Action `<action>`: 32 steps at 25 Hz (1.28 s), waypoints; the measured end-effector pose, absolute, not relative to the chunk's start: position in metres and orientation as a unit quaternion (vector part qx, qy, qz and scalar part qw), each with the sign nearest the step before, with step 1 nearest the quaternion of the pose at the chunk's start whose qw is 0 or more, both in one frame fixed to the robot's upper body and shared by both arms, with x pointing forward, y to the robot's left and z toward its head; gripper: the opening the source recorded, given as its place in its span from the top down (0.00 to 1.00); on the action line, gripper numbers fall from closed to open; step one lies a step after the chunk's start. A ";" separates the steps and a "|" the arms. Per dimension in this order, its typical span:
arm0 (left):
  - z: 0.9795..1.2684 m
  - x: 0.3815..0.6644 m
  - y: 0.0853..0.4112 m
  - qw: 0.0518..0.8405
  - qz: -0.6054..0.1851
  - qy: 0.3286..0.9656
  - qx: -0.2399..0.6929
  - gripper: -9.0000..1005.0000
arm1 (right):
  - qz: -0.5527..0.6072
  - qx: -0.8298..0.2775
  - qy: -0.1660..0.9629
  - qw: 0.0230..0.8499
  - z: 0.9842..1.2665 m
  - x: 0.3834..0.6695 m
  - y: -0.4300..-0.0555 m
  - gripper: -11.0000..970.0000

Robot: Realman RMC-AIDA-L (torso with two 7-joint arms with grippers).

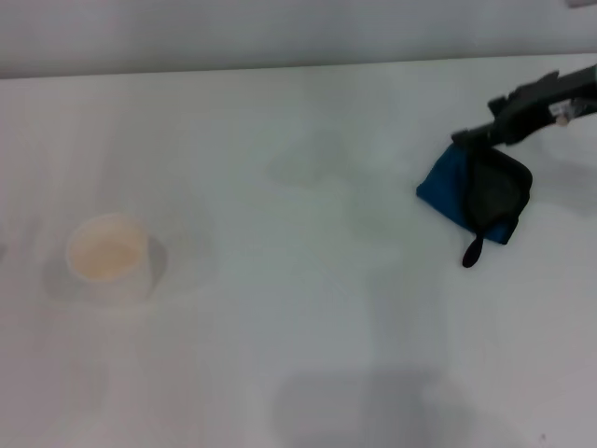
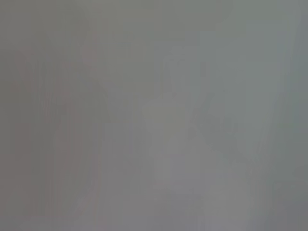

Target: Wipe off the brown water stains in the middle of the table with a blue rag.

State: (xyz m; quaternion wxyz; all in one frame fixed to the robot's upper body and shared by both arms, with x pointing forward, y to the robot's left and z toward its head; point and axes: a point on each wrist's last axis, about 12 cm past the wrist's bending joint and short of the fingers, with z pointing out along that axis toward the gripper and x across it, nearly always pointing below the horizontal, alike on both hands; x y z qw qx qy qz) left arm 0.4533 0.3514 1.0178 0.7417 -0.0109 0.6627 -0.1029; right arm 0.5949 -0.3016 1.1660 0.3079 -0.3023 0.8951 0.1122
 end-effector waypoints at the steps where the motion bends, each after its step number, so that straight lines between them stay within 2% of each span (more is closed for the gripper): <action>1: 1.018 0.453 0.352 0.742 -0.103 0.663 -0.011 0.16 | 0.117 -0.296 0.891 0.322 1.168 0.594 -0.306 0.43; 5: 1.018 0.452 0.353 0.742 -0.101 0.662 -0.011 0.16 | 0.142 -0.266 0.871 0.389 1.172 0.591 -0.323 0.28; 7: 1.019 0.454 0.354 0.744 -0.101 0.661 -0.009 0.16 | 0.155 -0.254 0.853 0.428 1.172 0.586 -0.333 0.12; 14: 1.020 0.460 0.355 0.741 -0.097 0.664 -0.009 0.16 | 0.207 -0.175 0.769 0.579 1.150 0.558 -0.382 0.13; 19: 1.019 0.463 0.356 0.736 -0.092 0.671 -0.010 0.16 | 0.198 -0.121 0.733 0.640 1.121 0.538 -0.405 0.13; 26: 1.020 0.466 0.358 0.734 -0.088 0.673 -0.008 0.16 | 0.123 -0.091 0.687 0.710 1.079 0.510 -0.410 0.13; 32: 1.017 0.464 0.359 0.727 -0.083 0.682 -0.011 0.16 | 0.063 -0.089 0.700 0.706 1.050 0.498 -0.402 0.13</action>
